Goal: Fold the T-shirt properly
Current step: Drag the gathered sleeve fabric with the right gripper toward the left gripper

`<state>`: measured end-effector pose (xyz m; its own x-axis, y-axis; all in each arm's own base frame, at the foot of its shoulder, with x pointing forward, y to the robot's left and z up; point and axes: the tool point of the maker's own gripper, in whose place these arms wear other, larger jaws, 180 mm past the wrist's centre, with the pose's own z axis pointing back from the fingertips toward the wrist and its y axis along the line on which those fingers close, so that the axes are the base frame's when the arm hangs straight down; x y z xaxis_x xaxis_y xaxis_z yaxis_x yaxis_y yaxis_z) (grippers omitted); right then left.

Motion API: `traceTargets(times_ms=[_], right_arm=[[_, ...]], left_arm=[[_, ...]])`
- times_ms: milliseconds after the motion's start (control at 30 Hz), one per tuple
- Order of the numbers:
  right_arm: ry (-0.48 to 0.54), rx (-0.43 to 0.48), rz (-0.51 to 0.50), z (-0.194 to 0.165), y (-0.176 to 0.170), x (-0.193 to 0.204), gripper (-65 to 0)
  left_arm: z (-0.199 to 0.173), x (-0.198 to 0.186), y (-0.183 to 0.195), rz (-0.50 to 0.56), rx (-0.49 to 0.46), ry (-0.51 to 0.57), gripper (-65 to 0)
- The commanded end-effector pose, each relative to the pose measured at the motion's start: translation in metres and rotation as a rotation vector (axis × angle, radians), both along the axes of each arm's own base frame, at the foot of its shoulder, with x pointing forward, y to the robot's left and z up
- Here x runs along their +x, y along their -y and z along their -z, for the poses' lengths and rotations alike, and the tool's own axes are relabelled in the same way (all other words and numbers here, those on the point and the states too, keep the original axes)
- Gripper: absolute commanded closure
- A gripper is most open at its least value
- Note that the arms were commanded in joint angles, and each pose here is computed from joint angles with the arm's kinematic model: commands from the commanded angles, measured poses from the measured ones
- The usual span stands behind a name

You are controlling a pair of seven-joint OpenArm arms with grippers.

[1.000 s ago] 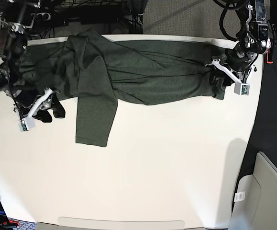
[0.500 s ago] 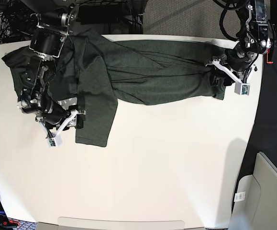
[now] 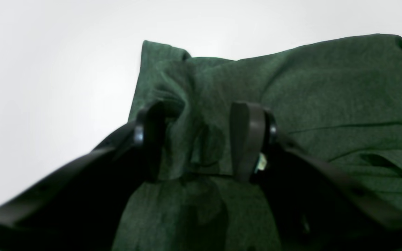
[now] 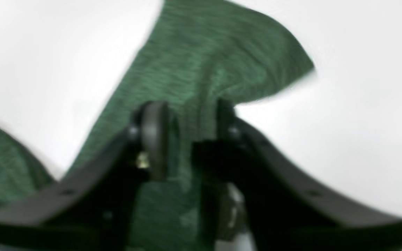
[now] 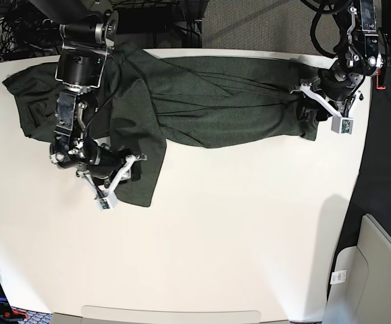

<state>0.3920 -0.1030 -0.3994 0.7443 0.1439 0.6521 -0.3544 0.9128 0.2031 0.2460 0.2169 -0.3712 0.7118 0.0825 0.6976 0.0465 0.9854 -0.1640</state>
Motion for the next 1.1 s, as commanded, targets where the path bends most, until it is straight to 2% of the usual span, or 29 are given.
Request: traceTargets(times_ms=[0, 67, 133, 333, 500, 600, 867, 1067], right_arm=[[-0.016, -0.008, -0.017, -0.001, -0.005, 0.000, -10.1], [-0.034, -0.006, -0.031, 0.000, -0.011, -0.004, -3.8], [-0.024, 0.018, -0.041, -0.007, -0.018, -0.003, -0.2], [0.098, 0.234, -0.057, -0.055, -0.039, -0.001, -0.5], [0.156, 0.419, -0.152, -0.096, -0.073, -0.016, -0.5], [0.182, 0.492, -0.235, -0.112, -0.096, -0.026, -0.5], [0.163, 0.620, -0.450, -0.129, -0.179, -0.062, -0.6], [0.157, 0.629, -0.591, -0.142, -0.223, -0.081, -0.6]], left_arm=[[-0.012, 0.007, -0.003, 0.006, 0.013, 0.042, -29.3], [-0.012, 0.007, -0.003, 0.006, 0.013, 0.042, -29.3], [-0.012, 0.007, -0.004, 0.005, 0.013, 0.042, -29.3], [-0.012, 0.007, -0.004, 0.005, 0.013, 0.042, -29.3], [-0.012, 0.007, -0.004, 0.004, 0.013, 0.041, -29.3], [-0.012, 0.007, -0.004, 0.005, 0.013, 0.040, -29.3], [-0.011, 0.007, -0.004, 0.003, 0.013, 0.040, -29.3], [-0.012, 0.007, -0.004, 0.005, 0.013, 0.042, -29.3]])
